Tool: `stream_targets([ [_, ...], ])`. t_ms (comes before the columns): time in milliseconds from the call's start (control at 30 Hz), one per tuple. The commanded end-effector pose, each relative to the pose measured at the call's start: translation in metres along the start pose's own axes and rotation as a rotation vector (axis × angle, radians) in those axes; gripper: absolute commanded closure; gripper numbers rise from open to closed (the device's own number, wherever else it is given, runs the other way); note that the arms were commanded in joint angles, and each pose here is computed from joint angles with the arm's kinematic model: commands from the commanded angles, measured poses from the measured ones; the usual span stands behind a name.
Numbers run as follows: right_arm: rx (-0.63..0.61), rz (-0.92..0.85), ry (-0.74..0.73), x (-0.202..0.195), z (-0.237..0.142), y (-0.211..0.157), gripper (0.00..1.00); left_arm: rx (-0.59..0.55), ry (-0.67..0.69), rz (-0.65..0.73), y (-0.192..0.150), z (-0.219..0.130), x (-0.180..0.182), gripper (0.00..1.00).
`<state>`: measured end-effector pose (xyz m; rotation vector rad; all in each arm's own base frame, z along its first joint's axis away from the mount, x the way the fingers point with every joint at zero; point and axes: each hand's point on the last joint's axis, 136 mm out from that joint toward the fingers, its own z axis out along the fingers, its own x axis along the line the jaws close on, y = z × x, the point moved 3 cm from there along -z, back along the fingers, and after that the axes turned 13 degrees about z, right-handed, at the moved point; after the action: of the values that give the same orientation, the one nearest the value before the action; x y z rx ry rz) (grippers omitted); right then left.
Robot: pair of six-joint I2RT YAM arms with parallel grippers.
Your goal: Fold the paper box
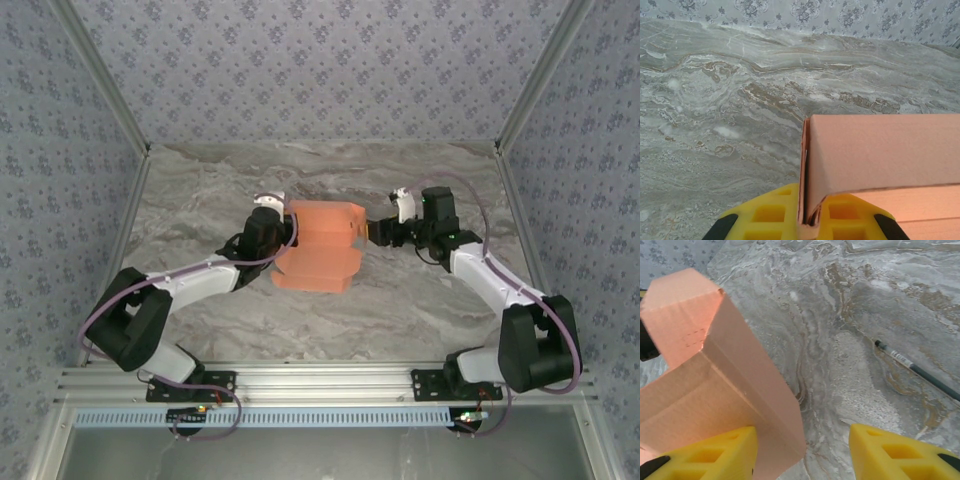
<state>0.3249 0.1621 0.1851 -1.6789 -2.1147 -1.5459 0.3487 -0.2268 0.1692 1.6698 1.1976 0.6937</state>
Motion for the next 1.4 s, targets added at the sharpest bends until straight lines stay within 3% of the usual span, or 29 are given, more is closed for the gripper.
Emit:
stream_targets([
  [0,0.004,-0.048,0.042,0.010,0.003,0.001,0.48,-0.039,-0.030,-0.030,0.011,-0.007,-0.003,0.97],
  [867,0.053,-0.144,0.112,0.039,0.018,-0.009,0.45,-0.033,-0.052,-0.038,0.010,-0.006,-0.007,0.97],
  [1367,0.052,-0.209,0.052,0.051,0.035,0.002,0.53,-0.031,-0.063,-0.035,0.010,-0.007,-0.011,0.97],
])
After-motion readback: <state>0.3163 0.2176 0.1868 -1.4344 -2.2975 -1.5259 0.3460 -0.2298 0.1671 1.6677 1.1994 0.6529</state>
